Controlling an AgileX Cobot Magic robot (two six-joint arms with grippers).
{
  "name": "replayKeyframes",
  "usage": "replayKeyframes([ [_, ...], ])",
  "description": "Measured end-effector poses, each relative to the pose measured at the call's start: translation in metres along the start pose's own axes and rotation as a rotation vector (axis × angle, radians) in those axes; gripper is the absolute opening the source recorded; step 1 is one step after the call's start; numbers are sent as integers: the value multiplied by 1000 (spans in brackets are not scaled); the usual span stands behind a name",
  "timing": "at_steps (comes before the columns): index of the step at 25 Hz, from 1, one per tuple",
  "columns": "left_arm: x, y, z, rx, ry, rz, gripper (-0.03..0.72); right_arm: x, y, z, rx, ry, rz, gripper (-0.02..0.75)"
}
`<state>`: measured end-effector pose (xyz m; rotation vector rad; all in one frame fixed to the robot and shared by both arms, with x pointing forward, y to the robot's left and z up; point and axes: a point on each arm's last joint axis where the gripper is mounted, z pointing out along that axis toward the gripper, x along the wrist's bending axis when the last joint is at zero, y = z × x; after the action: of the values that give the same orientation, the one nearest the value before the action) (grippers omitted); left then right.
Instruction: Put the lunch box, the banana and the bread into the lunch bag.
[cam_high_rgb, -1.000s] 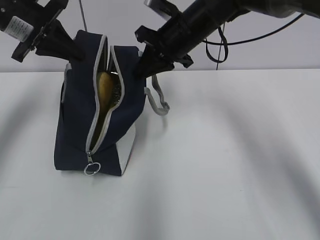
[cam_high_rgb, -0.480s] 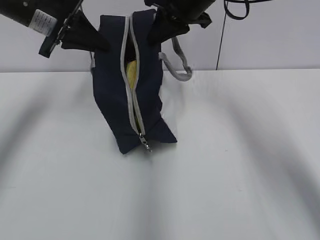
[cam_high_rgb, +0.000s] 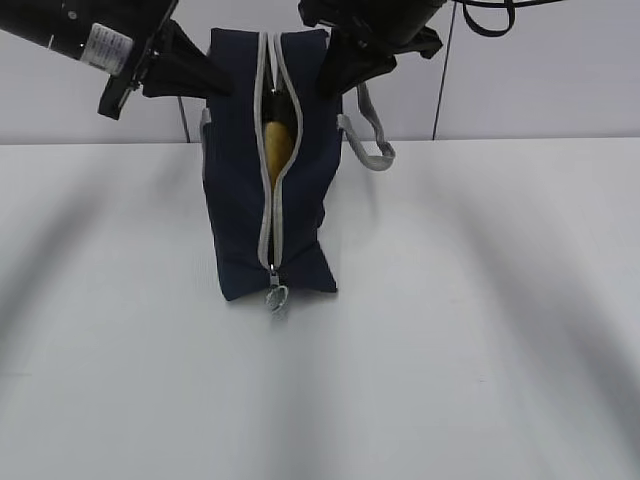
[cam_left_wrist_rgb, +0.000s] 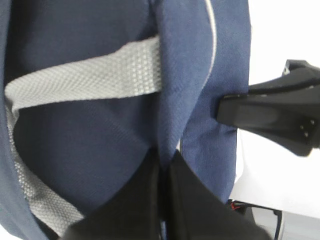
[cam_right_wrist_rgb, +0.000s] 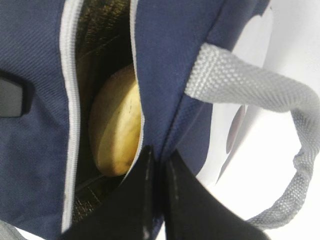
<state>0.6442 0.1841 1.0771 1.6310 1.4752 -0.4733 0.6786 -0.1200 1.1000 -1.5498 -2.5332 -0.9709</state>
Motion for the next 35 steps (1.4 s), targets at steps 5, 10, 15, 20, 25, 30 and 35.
replayKeyframes([
  [5,3,4,5,-34,-13,-19,-3,-3,-1,0,6,-32,8,-6],
  [10,4,7,5,-63,-6,-20,-3,-3,-1,0,7,-38,14,-6],
  [15,6,8,10,-66,-43,-42,-3,-3,0,-2,3,-39,15,-6],
  [20,6,8,13,-62,-48,-33,-3,0,0,-10,-12,-45,9,-6],
  [25,9,8,18,-55,-53,-45,-3,-1,-5,-7,13,-45,19,-6],
  [30,10,8,19,-55,-50,-46,-3,-8,-14,6,62,-63,34,-6],
  [35,12,8,19,-54,-29,-35,-2,-9,-14,6,59,-76,30,-5],
])
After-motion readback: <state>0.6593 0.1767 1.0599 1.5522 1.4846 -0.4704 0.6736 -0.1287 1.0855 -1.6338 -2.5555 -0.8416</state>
